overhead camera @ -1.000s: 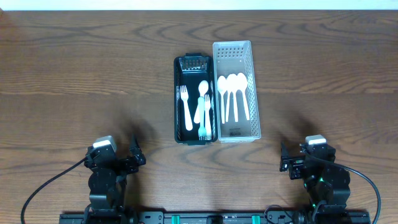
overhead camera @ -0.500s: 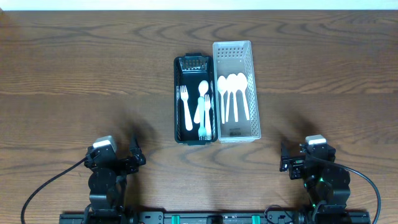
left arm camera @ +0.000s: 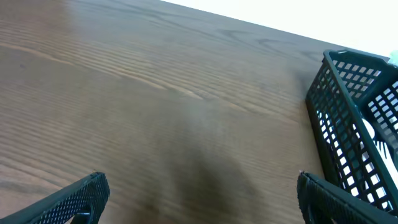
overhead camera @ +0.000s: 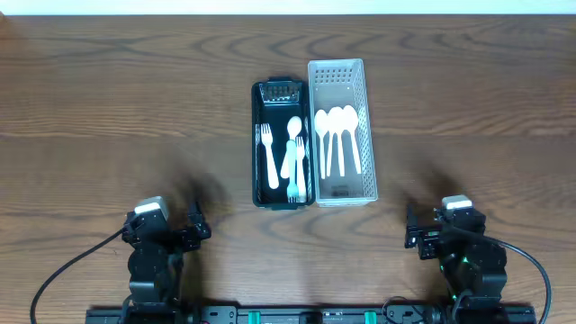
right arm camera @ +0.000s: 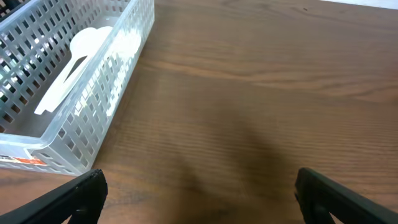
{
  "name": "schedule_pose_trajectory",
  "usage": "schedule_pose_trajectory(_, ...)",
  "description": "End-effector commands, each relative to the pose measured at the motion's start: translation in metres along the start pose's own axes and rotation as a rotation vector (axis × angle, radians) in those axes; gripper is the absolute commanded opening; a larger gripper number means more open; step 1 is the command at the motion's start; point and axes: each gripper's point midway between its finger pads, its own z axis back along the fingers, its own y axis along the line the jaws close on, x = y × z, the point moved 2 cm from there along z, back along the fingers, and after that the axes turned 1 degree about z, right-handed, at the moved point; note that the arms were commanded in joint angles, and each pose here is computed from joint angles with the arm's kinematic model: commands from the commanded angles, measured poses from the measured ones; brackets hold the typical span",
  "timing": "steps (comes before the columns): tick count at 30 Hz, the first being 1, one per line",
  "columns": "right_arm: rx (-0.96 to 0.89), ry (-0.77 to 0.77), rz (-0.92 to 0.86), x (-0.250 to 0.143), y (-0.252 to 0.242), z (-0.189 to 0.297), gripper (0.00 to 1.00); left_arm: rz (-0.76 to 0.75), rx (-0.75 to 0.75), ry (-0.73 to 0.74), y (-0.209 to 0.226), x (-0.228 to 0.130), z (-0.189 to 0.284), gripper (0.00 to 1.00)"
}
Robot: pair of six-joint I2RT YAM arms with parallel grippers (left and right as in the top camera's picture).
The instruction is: Pack container
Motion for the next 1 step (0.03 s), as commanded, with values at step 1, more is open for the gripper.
schedule_pose_trajectory(1, -0.005, 0.001, 0.011, -0.0027, -0.0008, -0.0011, 0.99, 0.005, 0.026, 0.026, 0.0053, -0.009, -0.0018, 0.98)
